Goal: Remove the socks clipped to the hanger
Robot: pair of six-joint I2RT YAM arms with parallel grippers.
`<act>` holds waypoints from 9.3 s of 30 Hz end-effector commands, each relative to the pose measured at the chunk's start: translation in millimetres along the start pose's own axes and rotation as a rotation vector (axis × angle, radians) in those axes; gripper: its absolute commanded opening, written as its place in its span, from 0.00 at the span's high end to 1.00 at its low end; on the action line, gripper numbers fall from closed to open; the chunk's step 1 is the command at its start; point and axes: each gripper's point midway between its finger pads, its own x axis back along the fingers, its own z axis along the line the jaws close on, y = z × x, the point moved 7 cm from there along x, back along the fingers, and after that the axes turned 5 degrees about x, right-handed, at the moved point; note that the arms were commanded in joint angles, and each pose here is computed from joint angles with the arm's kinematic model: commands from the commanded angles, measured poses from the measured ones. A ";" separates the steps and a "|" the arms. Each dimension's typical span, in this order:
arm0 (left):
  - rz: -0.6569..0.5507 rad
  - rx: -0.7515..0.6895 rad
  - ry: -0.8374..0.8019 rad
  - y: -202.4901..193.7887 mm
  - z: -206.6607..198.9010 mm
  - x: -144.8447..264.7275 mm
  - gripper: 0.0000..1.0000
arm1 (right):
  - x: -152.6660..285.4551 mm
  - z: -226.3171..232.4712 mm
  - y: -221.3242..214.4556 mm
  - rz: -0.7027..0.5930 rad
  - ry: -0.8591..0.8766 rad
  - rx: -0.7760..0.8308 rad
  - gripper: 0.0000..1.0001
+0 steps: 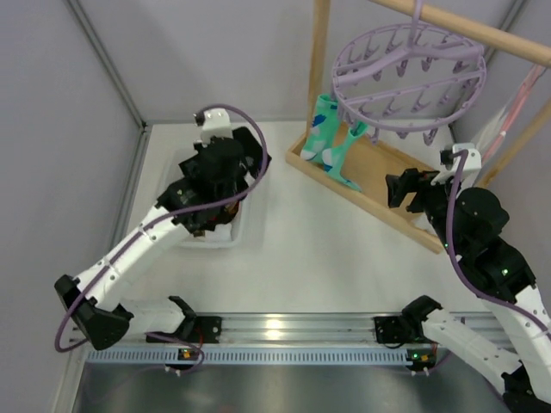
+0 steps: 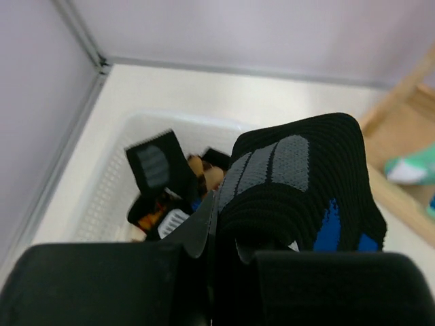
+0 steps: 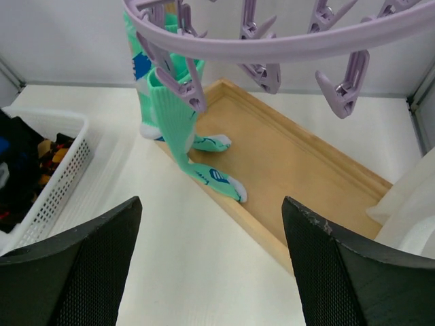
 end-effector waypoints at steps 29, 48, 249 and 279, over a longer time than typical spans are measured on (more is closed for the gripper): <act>0.774 0.269 0.308 -186.3 102.1 -184.8 1.00 | 45.8 13.4 -59.9 -0.038 0.267 -0.139 0.20; 0.294 0.318 -0.046 -10.4 64.4 -84.5 0.02 | 55.7 5.0 -65.7 -0.021 0.229 -0.126 0.18; 0.627 0.286 0.377 -167.8 93.2 -174.6 1.00 | 11.1 37.9 -31.0 -0.024 0.274 -0.084 0.01; 0.294 0.332 -0.187 -10.2 27.3 -72.3 0.01 | 49.8 14.1 -52.7 -0.038 0.245 -0.139 0.01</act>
